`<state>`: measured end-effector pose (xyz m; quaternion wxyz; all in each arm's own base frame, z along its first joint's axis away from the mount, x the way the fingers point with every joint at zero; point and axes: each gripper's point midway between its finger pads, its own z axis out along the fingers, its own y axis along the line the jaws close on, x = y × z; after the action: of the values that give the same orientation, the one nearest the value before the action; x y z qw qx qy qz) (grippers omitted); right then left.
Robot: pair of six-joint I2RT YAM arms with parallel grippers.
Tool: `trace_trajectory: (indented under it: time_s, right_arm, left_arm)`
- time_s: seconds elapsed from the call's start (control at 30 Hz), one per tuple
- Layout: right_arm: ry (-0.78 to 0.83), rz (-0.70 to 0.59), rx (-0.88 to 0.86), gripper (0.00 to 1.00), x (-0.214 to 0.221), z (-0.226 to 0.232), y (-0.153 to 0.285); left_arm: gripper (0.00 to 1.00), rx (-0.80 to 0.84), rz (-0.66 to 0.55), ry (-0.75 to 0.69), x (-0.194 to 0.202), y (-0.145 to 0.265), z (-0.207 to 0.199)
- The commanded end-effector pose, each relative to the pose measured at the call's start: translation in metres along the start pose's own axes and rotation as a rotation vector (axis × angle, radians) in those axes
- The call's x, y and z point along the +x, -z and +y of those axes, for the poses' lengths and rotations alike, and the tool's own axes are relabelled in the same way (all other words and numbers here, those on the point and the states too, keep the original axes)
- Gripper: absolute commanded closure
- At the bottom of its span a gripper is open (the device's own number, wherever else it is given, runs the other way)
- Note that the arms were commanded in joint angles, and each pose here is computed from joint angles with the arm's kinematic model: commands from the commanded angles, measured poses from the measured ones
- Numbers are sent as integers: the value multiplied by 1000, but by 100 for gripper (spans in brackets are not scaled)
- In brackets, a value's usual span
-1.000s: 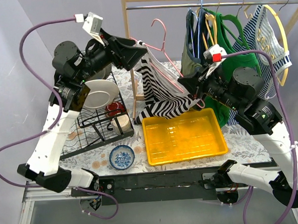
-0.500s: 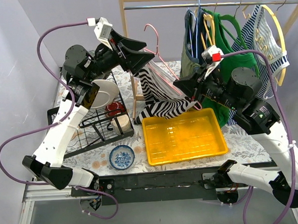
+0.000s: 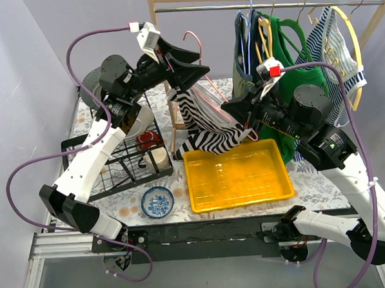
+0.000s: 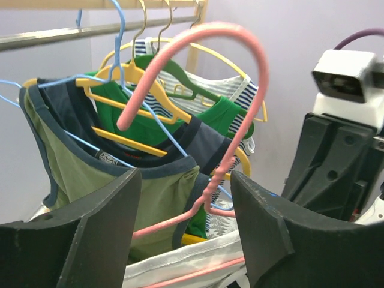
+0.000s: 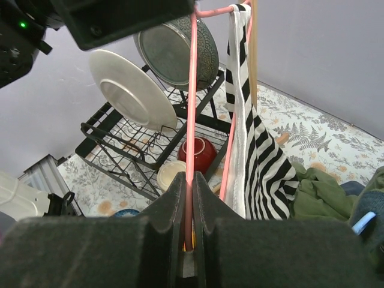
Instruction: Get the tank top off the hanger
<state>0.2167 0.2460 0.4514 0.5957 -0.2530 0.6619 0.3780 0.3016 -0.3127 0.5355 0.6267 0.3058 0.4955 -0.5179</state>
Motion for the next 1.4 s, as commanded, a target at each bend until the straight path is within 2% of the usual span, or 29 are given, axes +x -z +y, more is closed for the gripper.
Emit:
trace_trajectory:
  time_s: [0.0, 0.13, 0.27, 0.37, 0.47, 0.67, 0.8, 0.83, 0.9, 0.93, 1.03, 1.17, 1.27, 1.3, 1.37]
  right_arm:
    - [14, -98, -11, 99, -30, 6, 4]
    - [13, -121, 43, 99, -32, -2, 10]
    - [12, -128, 76, 99, -28, -8, 14]
    - [11, -135, 80, 99, -27, -8, 18]
    - [11, -137, 82, 99, -26, -8, 21]
    - [3, -143, 78, 99, -26, -7, 24]
    - [1, -135, 67, 99, -25, -4, 24]
    - [0, -130, 68, 99, -23, -5, 24]
    - [-3, -122, 75, 99, -21, -6, 25]
    - [-3, -125, 79, 99, -21, -6, 28]
    - [-11, -127, 114, 99, -19, -11, 33]
    - [4, -144, 172, 97, -27, -18, 47]
    - [9, -150, 156, 76, -36, -12, 56]
    - [11, -157, 147, 62, -40, -9, 60]
    - [7, -165, 135, 40, -44, -4, 66]
  left_arm:
    - [42, 8, -36, -43, -11, -8, -8]
    - [53, -5, -47, -53, -14, -10, -7]
    - [54, -2, -51, -48, -15, -14, -6]
    - [54, 11, -57, -40, -16, -17, -11]
    - [44, 21, -62, -32, -15, -21, -14]
    - [47, 31, -46, -23, -2, -29, -15]
    - [58, 35, -47, -14, 2, -34, -17]
    - [67, 36, -53, -14, 0, -35, -18]
    - [77, 33, -67, -14, -6, -35, -20]
    - [87, 32, -73, -14, -9, -35, -21]
    - [98, 19, -93, -19, -19, -35, -22]
    - [100, -17, -109, 0, -31, -38, -17]
    - [100, 10, -128, 11, -43, -38, -26]
    - [100, 17, -129, 14, -45, -38, -28]
    - [100, 27, -147, 12, -55, -37, -34]
